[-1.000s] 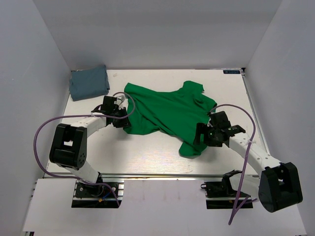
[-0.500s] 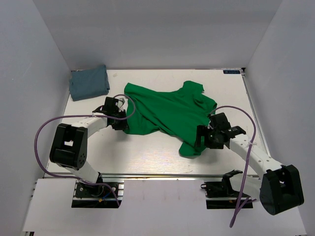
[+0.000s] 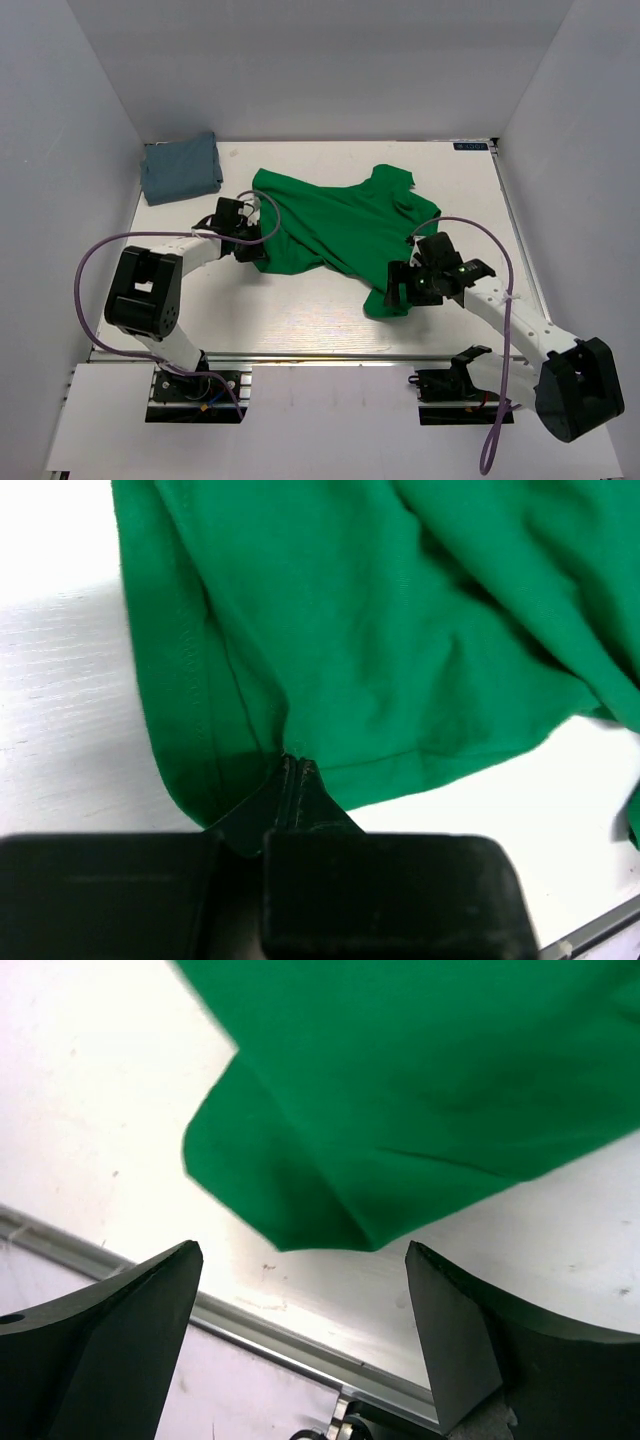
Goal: Fold and stack the t-shirts
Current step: Flatten out the tshirt
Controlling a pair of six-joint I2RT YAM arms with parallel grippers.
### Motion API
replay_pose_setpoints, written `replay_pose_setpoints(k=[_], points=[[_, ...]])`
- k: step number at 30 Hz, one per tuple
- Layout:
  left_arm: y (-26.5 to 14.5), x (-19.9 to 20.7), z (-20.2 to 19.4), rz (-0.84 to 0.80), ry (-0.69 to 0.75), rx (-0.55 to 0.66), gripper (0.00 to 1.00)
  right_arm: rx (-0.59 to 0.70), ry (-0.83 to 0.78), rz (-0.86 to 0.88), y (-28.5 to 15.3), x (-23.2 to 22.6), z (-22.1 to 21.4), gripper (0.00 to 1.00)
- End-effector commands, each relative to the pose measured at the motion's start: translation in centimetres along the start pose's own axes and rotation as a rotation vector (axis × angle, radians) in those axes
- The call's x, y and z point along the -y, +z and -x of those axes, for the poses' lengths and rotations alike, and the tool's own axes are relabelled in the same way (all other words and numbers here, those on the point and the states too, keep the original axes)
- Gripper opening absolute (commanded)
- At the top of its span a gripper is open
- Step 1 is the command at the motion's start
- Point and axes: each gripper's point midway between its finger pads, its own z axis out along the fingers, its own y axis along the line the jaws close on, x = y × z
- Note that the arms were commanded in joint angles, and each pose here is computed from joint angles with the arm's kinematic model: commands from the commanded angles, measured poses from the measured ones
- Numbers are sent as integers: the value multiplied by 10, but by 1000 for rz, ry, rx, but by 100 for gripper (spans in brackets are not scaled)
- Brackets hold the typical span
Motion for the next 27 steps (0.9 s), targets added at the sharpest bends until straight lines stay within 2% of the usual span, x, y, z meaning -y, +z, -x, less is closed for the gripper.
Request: replay_pose_setpoints(k=[1, 8, 14, 21, 27], points=[[-17, 23, 21, -87, 44, 95, 0, -11, -58, 64, -4, -14, -5, 88], [-58, 49, 29, -211, 142, 260, 0, -86, -68, -32, 6, 0, -26, 88], [-111, 83, 39, -357, 274, 473, 0, -75, -29, -52, 2, 0, -31, 88], [-170, 101, 51, -399, 380, 711, 0, -86, -10, -65, 19, 3, -35, 86], [-184, 103, 55, -401, 366, 777, 0, -59, -16, -75, 35, 5, -30, 86]])
